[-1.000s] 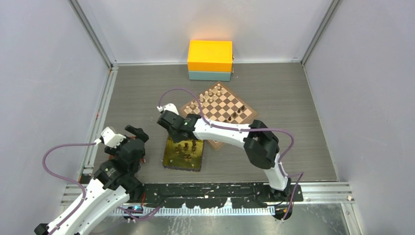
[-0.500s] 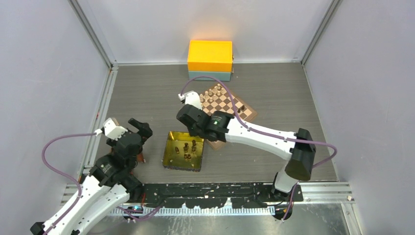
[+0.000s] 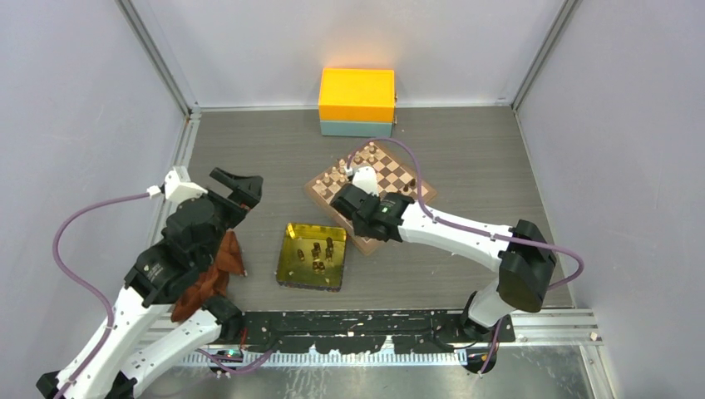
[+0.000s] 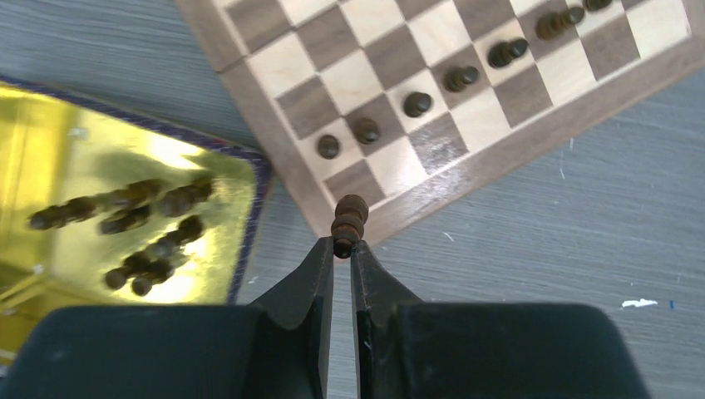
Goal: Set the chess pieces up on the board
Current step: Place the chess piece on the chessboard.
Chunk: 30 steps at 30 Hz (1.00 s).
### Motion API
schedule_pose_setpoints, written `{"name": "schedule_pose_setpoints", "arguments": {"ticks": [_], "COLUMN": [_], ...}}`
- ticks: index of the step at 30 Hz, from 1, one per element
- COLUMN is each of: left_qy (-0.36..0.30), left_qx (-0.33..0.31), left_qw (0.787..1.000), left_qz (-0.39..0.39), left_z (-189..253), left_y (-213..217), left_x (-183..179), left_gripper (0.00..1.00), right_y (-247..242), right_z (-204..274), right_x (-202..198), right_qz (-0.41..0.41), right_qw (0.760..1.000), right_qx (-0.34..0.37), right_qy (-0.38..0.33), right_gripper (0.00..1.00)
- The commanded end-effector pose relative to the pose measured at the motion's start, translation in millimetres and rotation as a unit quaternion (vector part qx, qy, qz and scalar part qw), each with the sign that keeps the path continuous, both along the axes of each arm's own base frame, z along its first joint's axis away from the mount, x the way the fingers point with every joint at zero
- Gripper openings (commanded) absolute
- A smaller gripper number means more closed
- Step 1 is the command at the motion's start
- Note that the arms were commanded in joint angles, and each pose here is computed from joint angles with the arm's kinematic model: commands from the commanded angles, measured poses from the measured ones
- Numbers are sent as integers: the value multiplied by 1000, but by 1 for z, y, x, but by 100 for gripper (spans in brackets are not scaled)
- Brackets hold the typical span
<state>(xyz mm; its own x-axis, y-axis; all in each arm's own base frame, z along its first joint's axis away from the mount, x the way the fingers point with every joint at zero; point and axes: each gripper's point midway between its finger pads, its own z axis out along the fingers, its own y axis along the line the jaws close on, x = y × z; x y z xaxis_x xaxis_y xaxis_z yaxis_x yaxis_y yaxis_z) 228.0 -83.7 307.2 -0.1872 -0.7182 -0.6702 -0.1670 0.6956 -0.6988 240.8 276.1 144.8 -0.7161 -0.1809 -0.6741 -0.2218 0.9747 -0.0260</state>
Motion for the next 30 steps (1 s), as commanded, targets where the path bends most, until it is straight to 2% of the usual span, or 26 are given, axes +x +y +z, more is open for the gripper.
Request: {"name": "schedule_pose_setpoints", "arguments": {"ticks": [1, 14, 30], "left_qy": [-16, -53, -57], "left_qx": [-18, -16, -16], "left_qw": [999, 998, 998], "left_qz": [-22, -16, -30], "left_z": [28, 53, 51], "left_y": [-17, -21, -29], "left_x": [10, 19, 22], "left_gripper": [100, 100, 100], "right_y": [-6, 2, -4], "right_z": [-4, -37, -53], "right_x": [13, 16, 21], "right_qz": [-38, -33, -45], "right_qw": [998, 997, 995], "right_qx": [48, 40, 42], "right_qy": [8, 65, 76], "right_gripper": [1, 1, 1]}}
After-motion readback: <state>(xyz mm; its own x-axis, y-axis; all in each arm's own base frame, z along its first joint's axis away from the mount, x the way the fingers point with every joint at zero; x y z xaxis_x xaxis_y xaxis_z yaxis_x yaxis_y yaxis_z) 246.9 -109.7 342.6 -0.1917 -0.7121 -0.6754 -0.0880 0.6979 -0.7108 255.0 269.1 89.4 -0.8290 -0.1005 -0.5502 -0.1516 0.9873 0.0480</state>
